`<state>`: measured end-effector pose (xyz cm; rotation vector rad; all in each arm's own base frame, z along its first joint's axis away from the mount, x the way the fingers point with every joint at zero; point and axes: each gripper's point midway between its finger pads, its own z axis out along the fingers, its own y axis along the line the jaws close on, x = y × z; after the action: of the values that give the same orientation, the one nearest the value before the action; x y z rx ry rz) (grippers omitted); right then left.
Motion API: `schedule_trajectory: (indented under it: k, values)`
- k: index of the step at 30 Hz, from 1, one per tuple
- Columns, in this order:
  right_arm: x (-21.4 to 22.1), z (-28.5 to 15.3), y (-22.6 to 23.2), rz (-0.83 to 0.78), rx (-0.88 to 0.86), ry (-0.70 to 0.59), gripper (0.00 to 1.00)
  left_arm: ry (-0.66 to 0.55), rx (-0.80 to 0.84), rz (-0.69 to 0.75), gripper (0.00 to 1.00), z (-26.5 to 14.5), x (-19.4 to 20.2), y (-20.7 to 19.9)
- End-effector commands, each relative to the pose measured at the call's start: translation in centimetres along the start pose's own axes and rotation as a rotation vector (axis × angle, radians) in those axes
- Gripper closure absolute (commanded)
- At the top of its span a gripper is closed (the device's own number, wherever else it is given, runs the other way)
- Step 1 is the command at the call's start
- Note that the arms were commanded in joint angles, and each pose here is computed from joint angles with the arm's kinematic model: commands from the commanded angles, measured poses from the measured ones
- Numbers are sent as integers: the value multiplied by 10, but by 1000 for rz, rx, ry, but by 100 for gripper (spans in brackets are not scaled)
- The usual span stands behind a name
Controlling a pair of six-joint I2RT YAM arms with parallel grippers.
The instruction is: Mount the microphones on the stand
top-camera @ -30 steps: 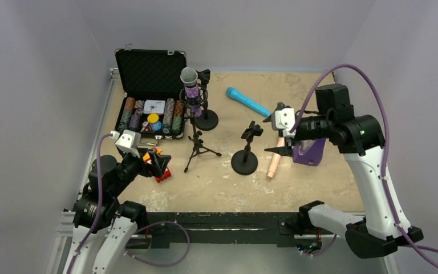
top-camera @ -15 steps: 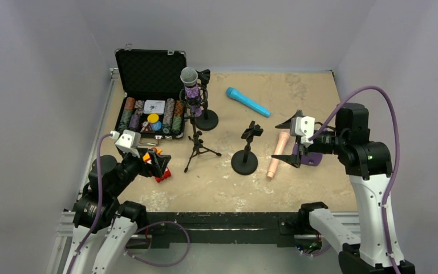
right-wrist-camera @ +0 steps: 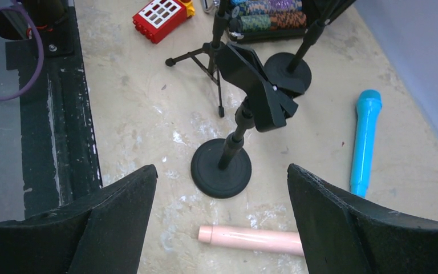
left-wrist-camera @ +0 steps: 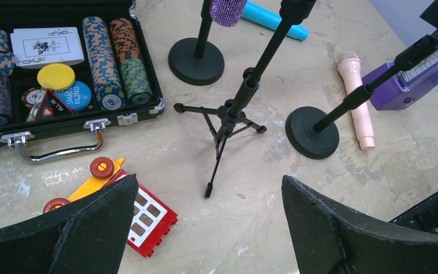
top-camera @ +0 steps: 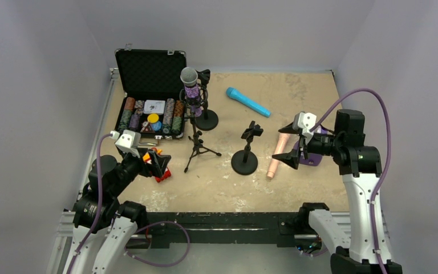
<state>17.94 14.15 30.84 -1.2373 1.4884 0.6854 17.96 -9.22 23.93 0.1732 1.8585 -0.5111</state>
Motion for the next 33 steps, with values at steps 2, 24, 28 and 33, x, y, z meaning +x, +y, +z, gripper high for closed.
schedule_trajectory:
  k: [2,24,28,33]
  values:
    - [7,0,-4,81,20,-34,13,-20,0,19,1,1,-4,1]
    - [82,11,-30,315,121,27,13,-20,-2,20,0,1,-4,1]
    - [89,16,-29,354,90,26,14,-21,-3,19,1,1,-5,1]
    - [95,19,-32,384,78,33,14,-20,-5,20,1,1,-4,1]
